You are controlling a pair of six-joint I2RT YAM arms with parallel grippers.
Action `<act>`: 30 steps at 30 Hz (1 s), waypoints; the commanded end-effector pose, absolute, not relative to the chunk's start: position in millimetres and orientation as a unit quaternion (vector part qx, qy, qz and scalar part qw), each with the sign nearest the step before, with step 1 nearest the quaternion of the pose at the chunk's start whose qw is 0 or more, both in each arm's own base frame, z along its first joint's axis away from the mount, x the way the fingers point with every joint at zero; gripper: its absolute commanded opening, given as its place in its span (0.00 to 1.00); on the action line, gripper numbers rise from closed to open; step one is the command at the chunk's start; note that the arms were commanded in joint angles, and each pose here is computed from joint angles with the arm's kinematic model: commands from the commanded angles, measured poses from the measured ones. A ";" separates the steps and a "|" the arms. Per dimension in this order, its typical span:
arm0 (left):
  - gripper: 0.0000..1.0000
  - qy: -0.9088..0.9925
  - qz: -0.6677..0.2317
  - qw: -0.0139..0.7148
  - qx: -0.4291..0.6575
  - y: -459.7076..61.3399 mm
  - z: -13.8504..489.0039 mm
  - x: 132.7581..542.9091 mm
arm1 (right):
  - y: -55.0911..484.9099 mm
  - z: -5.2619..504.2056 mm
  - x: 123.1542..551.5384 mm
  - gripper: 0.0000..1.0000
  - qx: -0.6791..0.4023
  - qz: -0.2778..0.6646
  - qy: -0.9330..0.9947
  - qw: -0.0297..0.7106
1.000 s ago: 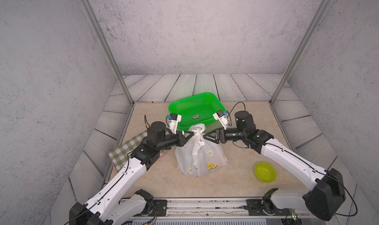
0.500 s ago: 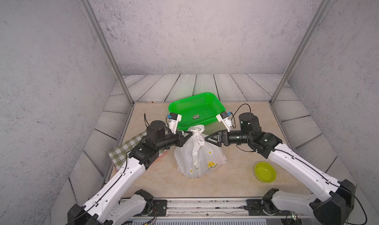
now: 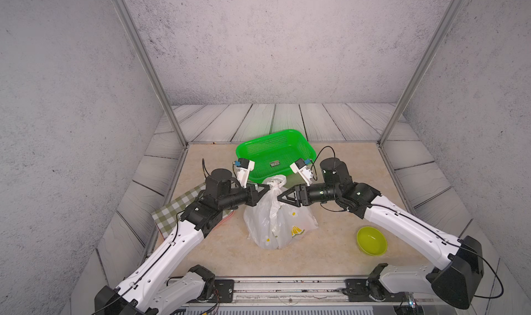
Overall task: Place the pineapple into a plastic bag & tie a knot
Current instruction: Tie the plastic bag at the center of the board.
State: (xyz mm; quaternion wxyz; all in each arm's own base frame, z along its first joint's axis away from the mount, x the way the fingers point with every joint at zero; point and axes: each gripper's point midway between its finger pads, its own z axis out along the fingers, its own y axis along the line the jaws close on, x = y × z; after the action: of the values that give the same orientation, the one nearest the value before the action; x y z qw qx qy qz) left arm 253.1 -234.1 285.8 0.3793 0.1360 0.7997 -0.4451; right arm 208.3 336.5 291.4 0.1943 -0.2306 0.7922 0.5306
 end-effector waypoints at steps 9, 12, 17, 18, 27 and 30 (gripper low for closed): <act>0.00 0.781 -0.442 0.412 0.157 -232.3 310.6 253.1 | 342.5 277.7 191.5 0.21 -0.264 0.524 0.793 0.162; 0.00 0.794 -0.412 0.417 0.157 -225.0 305.6 255.7 | 334.4 264.2 191.6 0.08 -0.261 0.505 0.805 0.170; 0.00 0.828 -0.326 0.430 0.155 -203.9 291.9 266.1 | 320.4 233.3 188.2 0.00 -0.261 0.465 0.830 0.166; 0.00 0.835 -0.307 0.431 0.151 -198.9 287.6 268.7 | 318.0 228.0 187.8 0.00 -0.260 0.459 0.834 0.165; 0.00 0.859 -0.191 0.455 0.136 -168.1 282.2 290.5 | 305.2 188.8 181.8 0.00 -0.251 0.427 0.857 0.144; 0.00 0.860 -0.170 0.464 0.131 -162.0 285.0 295.1 | 302.4 180.2 180.1 0.00 -0.252 0.418 0.862 0.137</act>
State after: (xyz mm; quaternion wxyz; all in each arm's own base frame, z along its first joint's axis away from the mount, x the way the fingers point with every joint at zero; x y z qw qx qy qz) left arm 266.2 -192.6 253.3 0.3864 0.1696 0.8721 -0.2478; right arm 197.5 320.0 207.5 0.1798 -0.2546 0.8355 0.4526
